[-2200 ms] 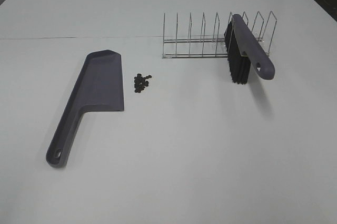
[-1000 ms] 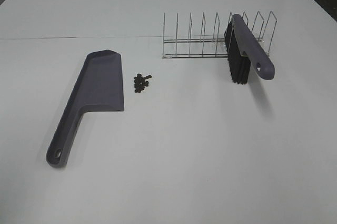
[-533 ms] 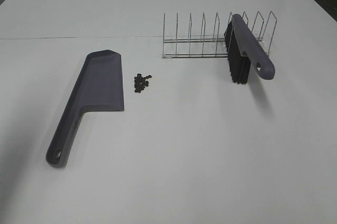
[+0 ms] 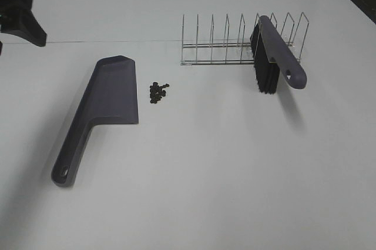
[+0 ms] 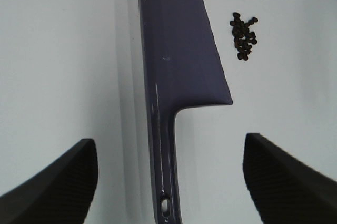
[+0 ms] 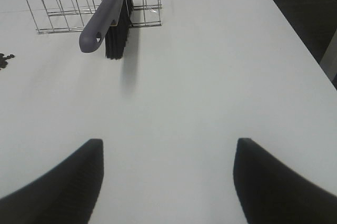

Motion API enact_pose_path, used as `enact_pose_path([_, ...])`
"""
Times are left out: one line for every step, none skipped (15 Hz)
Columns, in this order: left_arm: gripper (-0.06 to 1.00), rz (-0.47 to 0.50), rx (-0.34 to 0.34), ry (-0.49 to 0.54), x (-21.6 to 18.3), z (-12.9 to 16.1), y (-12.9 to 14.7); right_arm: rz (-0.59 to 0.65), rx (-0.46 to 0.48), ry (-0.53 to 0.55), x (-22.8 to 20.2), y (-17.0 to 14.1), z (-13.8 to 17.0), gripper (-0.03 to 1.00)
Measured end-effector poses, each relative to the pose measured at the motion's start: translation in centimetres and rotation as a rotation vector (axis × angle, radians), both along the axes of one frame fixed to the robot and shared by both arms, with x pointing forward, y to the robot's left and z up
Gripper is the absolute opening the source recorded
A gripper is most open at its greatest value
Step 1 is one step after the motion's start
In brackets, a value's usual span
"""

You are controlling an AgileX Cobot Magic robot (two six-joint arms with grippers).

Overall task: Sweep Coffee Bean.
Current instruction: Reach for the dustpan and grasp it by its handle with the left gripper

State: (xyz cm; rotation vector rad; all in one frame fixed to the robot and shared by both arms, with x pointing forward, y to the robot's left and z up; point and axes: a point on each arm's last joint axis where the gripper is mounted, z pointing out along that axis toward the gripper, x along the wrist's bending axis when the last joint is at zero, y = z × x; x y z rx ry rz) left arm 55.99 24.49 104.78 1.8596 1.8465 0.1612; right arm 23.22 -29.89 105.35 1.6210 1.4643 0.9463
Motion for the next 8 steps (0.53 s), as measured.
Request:
enact_pose_path([0.72, -0.009, 0.020, 0.043, 0.7, -0.9, -0.8, 0.000, 0.000, 0.000, 0.0, 0.0, 0.0, 0.61])
enact_pose_path([0.72, -0.015, 0.033, 0.093, 1.3, -1.8, -1.7, 0.000, 0.000, 0.000, 0.0, 0.0, 0.0, 0.61])
enact_pose_path([0.72, -0.014, 0.039, 0.142, 1.8, -2.9, -2.4, 0.000, 0.000, 0.000, 0.0, 0.0, 0.0, 0.61])
enact_pose_path([0.72, -0.020, 0.044, 0.164, 2.0, -3.5, -2.8, 0.000, 0.000, 0.000, 0.0, 0.0, 0.0, 0.61])
enact_pose_path([0.72, -0.035, 0.055, 0.203, 2.2, -4.6, -3.5, 0.000, 0.000, 0.000, 0.0, 0.0, 0.0, 0.61])
enact_pose_path([0.72, -0.052, 0.064, 0.240, 2.2, -5.8, -4.2, 0.000, 0.000, 0.000, 0.0, 0.0, 0.0, 0.61])
enact_pose_path([0.72, -0.074, 0.083, 0.316, 2.3, -8.2, -5.5, 0.000, 0.000, 0.000, 0.0, 0.0, 0.0, 0.61])
enact_pose_path([0.72, -0.072, 0.101, 0.346, 2.4, -9.3, -6.0, 0.000, 0.000, 0.000, 0.0, 0.0, 0.0, 0.61])
